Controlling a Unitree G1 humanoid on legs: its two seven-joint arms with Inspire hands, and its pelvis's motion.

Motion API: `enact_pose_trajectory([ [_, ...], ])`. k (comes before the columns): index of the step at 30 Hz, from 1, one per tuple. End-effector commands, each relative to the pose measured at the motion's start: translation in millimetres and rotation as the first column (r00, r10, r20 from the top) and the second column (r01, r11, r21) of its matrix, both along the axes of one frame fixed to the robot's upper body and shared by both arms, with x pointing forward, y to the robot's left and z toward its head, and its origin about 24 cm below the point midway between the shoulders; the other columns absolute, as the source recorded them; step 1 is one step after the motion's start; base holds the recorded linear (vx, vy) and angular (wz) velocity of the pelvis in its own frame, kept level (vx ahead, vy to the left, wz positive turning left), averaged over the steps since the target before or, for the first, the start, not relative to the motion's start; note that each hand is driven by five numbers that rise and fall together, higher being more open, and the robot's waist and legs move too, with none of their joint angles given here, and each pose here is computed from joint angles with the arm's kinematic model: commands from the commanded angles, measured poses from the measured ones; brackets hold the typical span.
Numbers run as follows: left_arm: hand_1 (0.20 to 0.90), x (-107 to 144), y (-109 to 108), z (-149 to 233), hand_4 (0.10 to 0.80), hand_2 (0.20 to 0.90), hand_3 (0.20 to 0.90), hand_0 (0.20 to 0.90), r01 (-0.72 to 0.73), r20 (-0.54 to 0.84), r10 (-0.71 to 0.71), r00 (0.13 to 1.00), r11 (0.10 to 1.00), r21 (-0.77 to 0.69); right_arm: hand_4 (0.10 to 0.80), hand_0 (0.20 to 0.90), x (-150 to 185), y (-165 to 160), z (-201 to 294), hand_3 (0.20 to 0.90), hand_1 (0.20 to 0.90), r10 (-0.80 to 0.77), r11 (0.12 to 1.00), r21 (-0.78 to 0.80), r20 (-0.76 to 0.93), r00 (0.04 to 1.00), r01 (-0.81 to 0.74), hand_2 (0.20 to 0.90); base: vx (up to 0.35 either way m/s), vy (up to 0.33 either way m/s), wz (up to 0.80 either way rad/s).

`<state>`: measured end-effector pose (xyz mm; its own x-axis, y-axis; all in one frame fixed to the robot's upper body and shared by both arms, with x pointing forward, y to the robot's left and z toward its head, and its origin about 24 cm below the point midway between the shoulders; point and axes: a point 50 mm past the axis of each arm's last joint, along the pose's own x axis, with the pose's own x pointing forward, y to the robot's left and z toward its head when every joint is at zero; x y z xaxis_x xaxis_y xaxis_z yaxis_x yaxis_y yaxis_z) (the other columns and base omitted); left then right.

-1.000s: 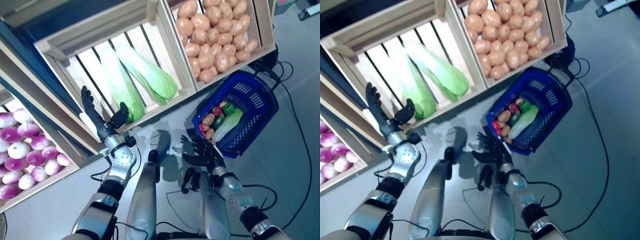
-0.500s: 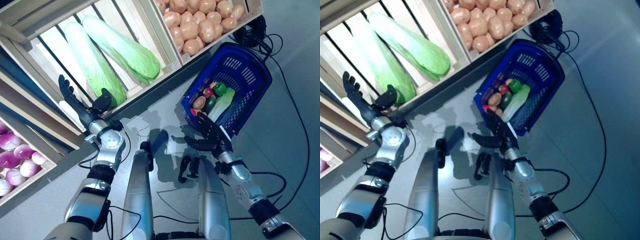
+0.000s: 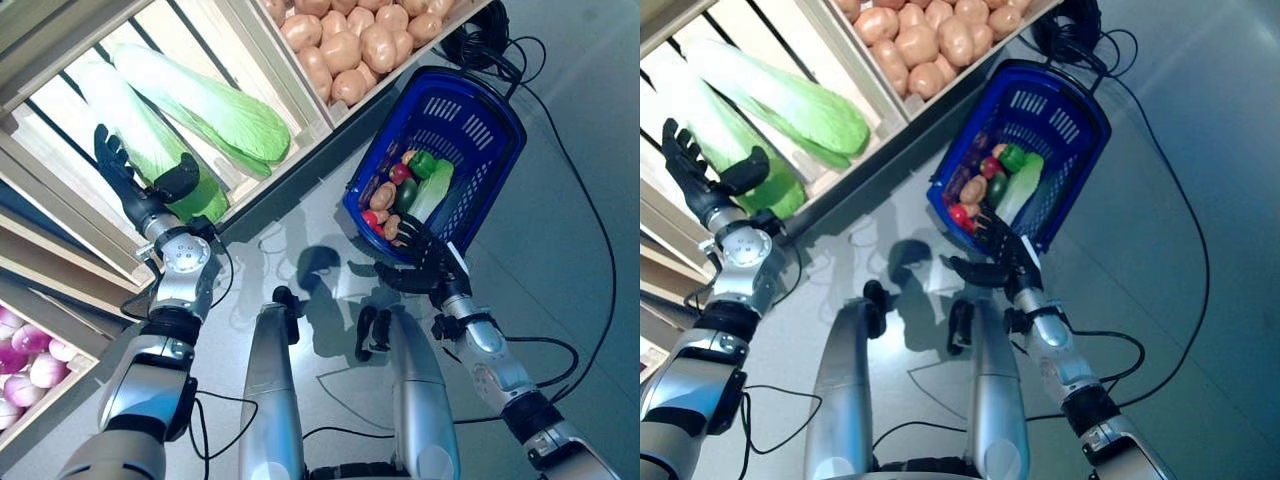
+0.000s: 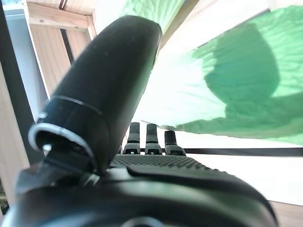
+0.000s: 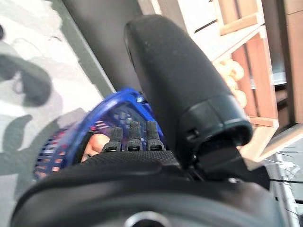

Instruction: Put vegetables into the basket

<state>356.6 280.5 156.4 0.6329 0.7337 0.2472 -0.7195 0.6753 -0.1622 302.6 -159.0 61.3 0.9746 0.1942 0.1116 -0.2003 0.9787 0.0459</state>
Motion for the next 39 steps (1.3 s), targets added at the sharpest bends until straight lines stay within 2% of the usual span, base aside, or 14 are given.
enact_pose_trajectory([
  [1, 0.9, 7, 8, 53, 0.8, 0.9, 0.9, 0.9, 0.018, 0.141, -0.023, 0.99, 0.999, 0.032, 0.8, 0.9, 6, 6, 60, 0.9, 0.9, -0.009, 0.999, 0.053, 0.27, 0.963, -0.006, 0.9, 0.0, 0.0, 0.0],
  [6, 0.9, 12, 13, 50, 0.8, 0.9, 0.9, 0.9, 0.004, 0.047, -0.003, 0.999, 1.0, -0.006, 0.8, 0.9, 11, 3, 62, 0.9, 0.9, -0.035, 0.998, 0.062, 0.248, 0.968, 0.021, 0.9, 0.0, 0.0, 0.0],
  [9, 0.9, 16, 21, 36, 0.8, 0.9, 0.9, 0.9, -0.058, -0.109, 0.05, 0.993, 0.996, -0.071, 0.8, 0.9, 15, 4, 65, 0.9, 0.9, -0.05, 0.997, 0.071, 0.239, 0.97, 0.034, 0.9, 0.0, 0.0, 0.0],
  [14, 0.9, 21, 22, 22, 0.8, 0.9, 0.9, 0.9, -0.051, -0.201, 0.008, 0.98, 0.975, -0.214, 0.8, 0.9, 19, 8, 72, 0.9, 0.9, -0.066, 0.996, 0.081, 0.247, 0.967, 0.048, 0.9, 0.0, 0.0, 0.0],
  [16, 0.9, 24, 18, 15, 0.8, 0.9, 0.9, 0.9, -0.027, -0.247, -0.041, 0.968, 0.964, -0.264, 0.8, 0.9, 21, 9, 73, 0.9, 0.9, -0.075, 0.995, 0.088, 0.249, 0.965, 0.055, 0.9, -0.013, -0.022, 0.01],
  [20, 0.9, 33, 4, 6, 0.8, 0.9, 0.9, 0.9, 0.113, -0.317, -0.196, 0.928, 0.959, -0.261, 0.8, 0.9, 25, 9, 76, 0.9, 0.9, -0.09, 0.993, 0.1, 0.242, 0.966, 0.068, 0.9, -0.006, -0.026, 0.02],
  [22, 0.9, 34, 1, 4, 0.8, 0.9, 0.9, 0.9, 0.139, -0.351, -0.223, 0.91, 0.959, -0.248, 0.8, 0.9, 25, 7, 75, 0.9, 0.9, -0.089, 0.993, 0.101, 0.241, 0.967, 0.066, 0.9, 0.0, 0.0, 0.0],
  [26, 0.9, 34, -5, -16, 0.8, 0.9, 0.9, 0.9, 0.229, -0.46, -0.338, 0.821, 0.933, -0.277, 0.8, 0.9, 24, 5, 75, 0.9, 0.9, -0.078, 0.993, 0.101, 0.242, 0.967, 0.054, 0.9, 0.0, 0.0, 0.0],
  [30, 0.9, 34, -6, -15, 0.8, 0.9, 0.9, 0.9, 0.267, -0.413, -0.374, 0.831, 0.918, -0.294, 0.8, 0.9, 23, 5, 76, 0.9, 0.9, -0.075, 0.994, 0.096, 0.244, 0.967, 0.053, 0.9, 0.009, -0.011, -0.05],
  [31, 0.547, 35, -6, -10, 0.565, 0.547, 0.547, 0.547, 0.28, -0.361, -0.38, 0.852, 0.912, -0.299, 0.8, 0.9, 23, 5, 75, 0.9, 0.9, -0.077, 0.994, 0.095, 0.243, 0.967, 0.055, 0.9, 0.0, 0.0, 0.0],
  [32, 0.3, 35, -4, -1, 0.4, 0.3, 0.3, 0.3, 0.295, -0.285, -0.381, 0.88, 0.907, -0.301, 0.8, 0.9, 23, 4, 74, 0.9, 0.9, -0.082, 0.994, 0.094, 0.24, 0.967, 0.061, 0.9, 0.0, 0.0, 0.0],
  [39, 0.3, 25, 10, 25, 0.4, 0.3, 0.3, 0.3, 0.152, -0.096, -0.18, 0.979, 0.957, -0.245, 0.8, 0.9, 15, -2, 65, 0.9, 0.9, -0.101, 0.992, 0.102, 0.234, 0.967, 0.079, 0.9, 0.007, -0.028, 0.0],
])
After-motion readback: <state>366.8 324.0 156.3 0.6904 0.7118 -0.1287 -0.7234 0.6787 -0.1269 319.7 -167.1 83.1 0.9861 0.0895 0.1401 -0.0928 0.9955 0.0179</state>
